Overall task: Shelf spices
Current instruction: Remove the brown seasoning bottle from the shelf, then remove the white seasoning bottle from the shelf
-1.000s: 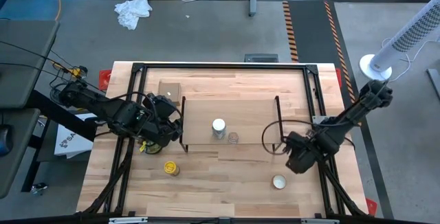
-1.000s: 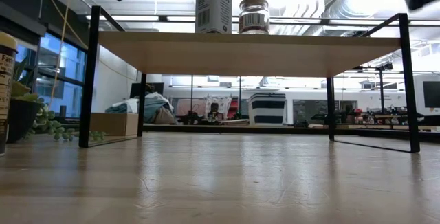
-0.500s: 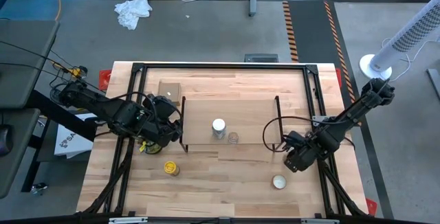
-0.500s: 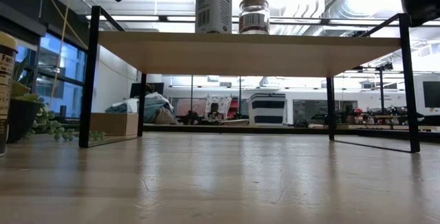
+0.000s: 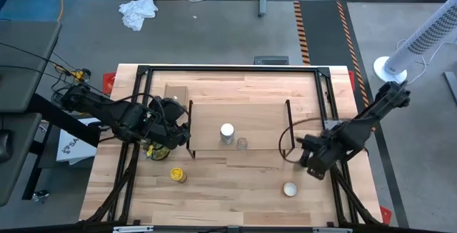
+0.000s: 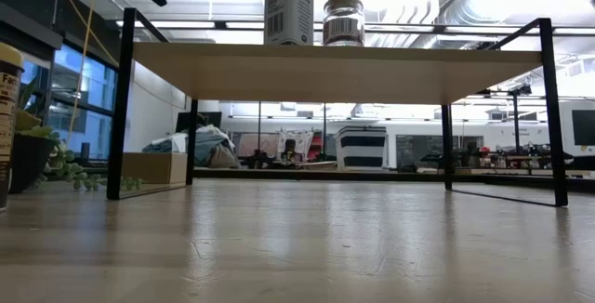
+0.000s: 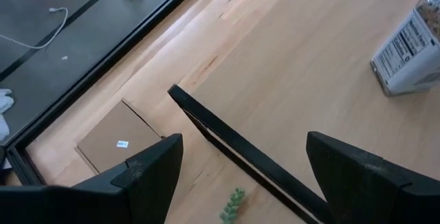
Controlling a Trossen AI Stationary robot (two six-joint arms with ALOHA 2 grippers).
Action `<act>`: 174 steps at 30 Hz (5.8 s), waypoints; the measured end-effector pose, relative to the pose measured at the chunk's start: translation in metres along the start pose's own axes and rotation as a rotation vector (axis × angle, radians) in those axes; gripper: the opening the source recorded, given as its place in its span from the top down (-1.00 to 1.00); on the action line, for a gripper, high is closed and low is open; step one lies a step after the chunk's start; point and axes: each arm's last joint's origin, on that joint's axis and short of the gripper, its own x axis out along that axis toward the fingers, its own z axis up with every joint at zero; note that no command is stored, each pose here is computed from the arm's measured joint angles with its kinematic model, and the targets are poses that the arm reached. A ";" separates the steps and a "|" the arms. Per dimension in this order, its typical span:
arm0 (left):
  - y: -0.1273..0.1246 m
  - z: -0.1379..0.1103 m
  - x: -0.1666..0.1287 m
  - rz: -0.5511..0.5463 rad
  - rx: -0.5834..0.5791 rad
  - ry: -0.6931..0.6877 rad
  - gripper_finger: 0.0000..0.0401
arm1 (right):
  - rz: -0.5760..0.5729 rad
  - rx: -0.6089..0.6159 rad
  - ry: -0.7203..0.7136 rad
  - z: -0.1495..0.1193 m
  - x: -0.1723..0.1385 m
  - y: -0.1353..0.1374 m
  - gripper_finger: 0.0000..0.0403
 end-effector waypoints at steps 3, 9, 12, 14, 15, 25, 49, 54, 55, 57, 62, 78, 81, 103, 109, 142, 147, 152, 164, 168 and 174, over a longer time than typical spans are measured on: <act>0.000 0.000 0.000 -0.006 0.009 0.009 -0.52 | 0.034 0.036 -0.144 0.013 -0.037 0.000 -0.39; 0.000 0.000 0.000 -0.008 0.023 0.010 -0.52 | -0.028 -0.058 -0.339 0.063 -0.062 0.009 -0.39; 0.000 -0.001 0.000 -0.016 0.043 0.020 -0.52 | -0.056 -0.179 -0.344 0.099 -0.044 0.025 -0.39; -0.001 -0.001 0.000 -0.027 0.047 0.036 -0.52 | -0.043 -0.245 -0.378 0.121 -0.033 0.037 -0.39; -0.001 -0.001 0.000 -0.032 0.052 0.042 -0.52 | -0.036 -0.267 -0.400 0.131 -0.029 0.043 -0.39; -0.002 -0.002 0.000 -0.053 0.084 0.065 -0.52 | 0.047 -0.243 -0.504 0.181 -0.010 0.067 -0.39; -0.001 -0.002 0.000 -0.041 0.134 0.047 -0.52 | -0.017 -0.195 -0.480 0.195 0.017 0.072 0.17; -0.001 -0.002 0.000 -0.039 0.133 0.046 -0.52 | 0.050 -0.151 -0.461 0.165 -0.023 0.059 0.17; -0.001 -0.002 0.000 -0.039 0.133 0.045 -0.52 | 0.068 -0.134 -0.456 0.155 -0.031 0.058 0.17; -0.001 -0.002 0.000 -0.039 0.133 0.044 -0.52 | 0.105 -0.128 -0.447 0.132 -0.047 0.058 0.17; -0.001 -0.002 0.000 -0.037 0.132 0.043 -0.52 | 0.123 -0.098 -0.354 0.077 -0.055 0.074 0.17; -0.001 -0.001 0.000 -0.028 0.132 0.032 -0.52 | -0.109 0.375 -0.067 -0.057 0.071 0.114 0.17; -0.001 -0.001 0.000 -0.028 0.131 0.033 -0.52 | -0.152 0.480 -0.081 -0.063 0.087 0.099 0.17; 0.001 0.000 0.002 -0.037 0.073 0.063 -0.52 | -0.048 0.477 0.059 -0.054 0.114 0.077 -0.48; 0.003 0.003 0.005 -0.025 0.061 0.066 -0.52 | 0.031 0.329 0.064 -0.051 0.075 0.079 -0.50; -0.011 0.028 0.009 -0.099 0.164 -0.013 -0.52 | 0.075 -0.077 -0.785 0.202 -0.013 0.064 -0.50; -0.011 0.028 0.010 -0.093 0.171 -0.007 -0.52 | 0.031 0.001 -0.789 0.206 0.007 0.075 -0.50; -0.011 0.028 0.010 -0.094 0.173 -0.007 -0.52 | 0.035 0.038 -0.802 0.214 0.023 0.084 -0.50; -0.012 0.028 0.009 -0.100 0.169 -0.010 -0.52 | -0.107 0.042 -0.742 0.214 0.007 0.068 0.12; -0.012 0.029 0.009 -0.091 0.190 -0.031 -0.52 | -0.152 -0.020 -0.768 0.204 -0.037 0.059 0.10; -0.009 0.034 0.012 -0.033 0.228 -0.075 -0.52 | 0.055 -0.061 -0.812 0.184 -0.096 0.054 0.10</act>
